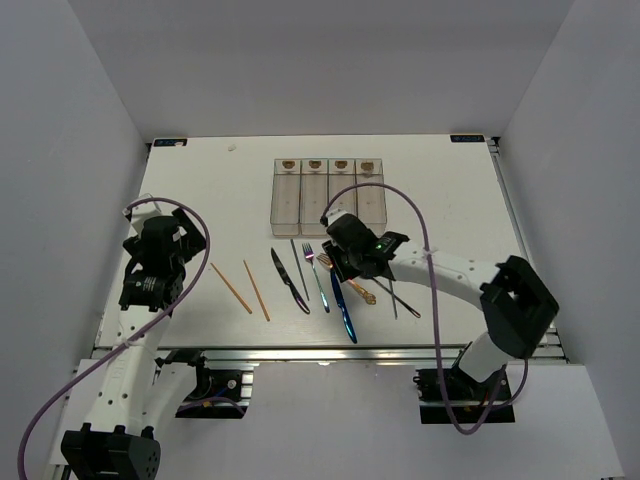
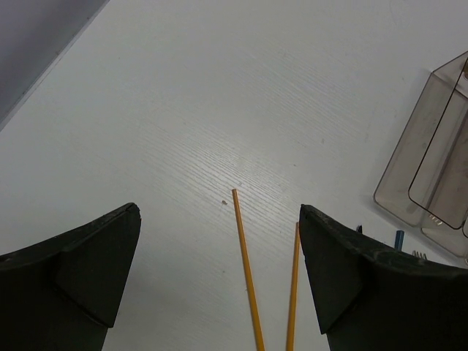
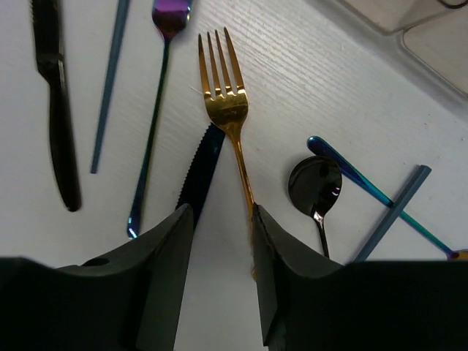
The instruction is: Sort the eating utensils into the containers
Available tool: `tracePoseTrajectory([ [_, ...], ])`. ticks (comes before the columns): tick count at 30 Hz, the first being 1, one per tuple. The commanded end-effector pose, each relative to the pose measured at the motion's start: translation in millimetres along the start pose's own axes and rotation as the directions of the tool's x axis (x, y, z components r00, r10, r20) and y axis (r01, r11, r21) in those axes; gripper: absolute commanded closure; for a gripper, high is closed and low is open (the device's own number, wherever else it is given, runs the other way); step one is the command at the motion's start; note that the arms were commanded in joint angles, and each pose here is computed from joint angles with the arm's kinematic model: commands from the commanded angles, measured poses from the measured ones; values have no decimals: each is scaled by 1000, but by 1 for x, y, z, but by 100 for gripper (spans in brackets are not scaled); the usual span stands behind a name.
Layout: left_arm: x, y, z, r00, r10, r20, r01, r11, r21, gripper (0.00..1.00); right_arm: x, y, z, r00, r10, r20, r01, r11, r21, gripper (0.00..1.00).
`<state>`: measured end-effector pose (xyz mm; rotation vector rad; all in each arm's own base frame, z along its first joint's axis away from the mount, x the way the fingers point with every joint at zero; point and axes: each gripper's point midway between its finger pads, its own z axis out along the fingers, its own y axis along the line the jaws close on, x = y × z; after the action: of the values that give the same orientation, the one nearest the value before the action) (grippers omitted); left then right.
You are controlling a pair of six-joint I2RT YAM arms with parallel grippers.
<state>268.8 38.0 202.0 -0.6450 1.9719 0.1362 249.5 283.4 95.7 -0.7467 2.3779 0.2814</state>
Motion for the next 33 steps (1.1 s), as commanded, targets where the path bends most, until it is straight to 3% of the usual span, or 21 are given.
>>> tracePoseTrajectory([
  [1,-9,-10,-4,1000,-2,18,1,999,48,2,-18,-8,11,997,-68,27,66,996,64,57],
  [9,-6,-14,-3,1000,6,6,-6,997,73,2,-5,-6,43,983,-178,-50,180,983,42,60],
  [16,-7,-18,-4,1000,8,7,-9,996,92,2,4,-8,57,981,-180,-77,183,983,30,60],
  [24,-6,-20,-5,1000,10,7,-11,994,107,2,15,-8,67,980,-172,-103,171,985,-12,73],
  [33,-5,-21,-5,1000,15,4,-15,993,113,2,24,-7,71,979,-165,-122,163,986,-31,72],
])
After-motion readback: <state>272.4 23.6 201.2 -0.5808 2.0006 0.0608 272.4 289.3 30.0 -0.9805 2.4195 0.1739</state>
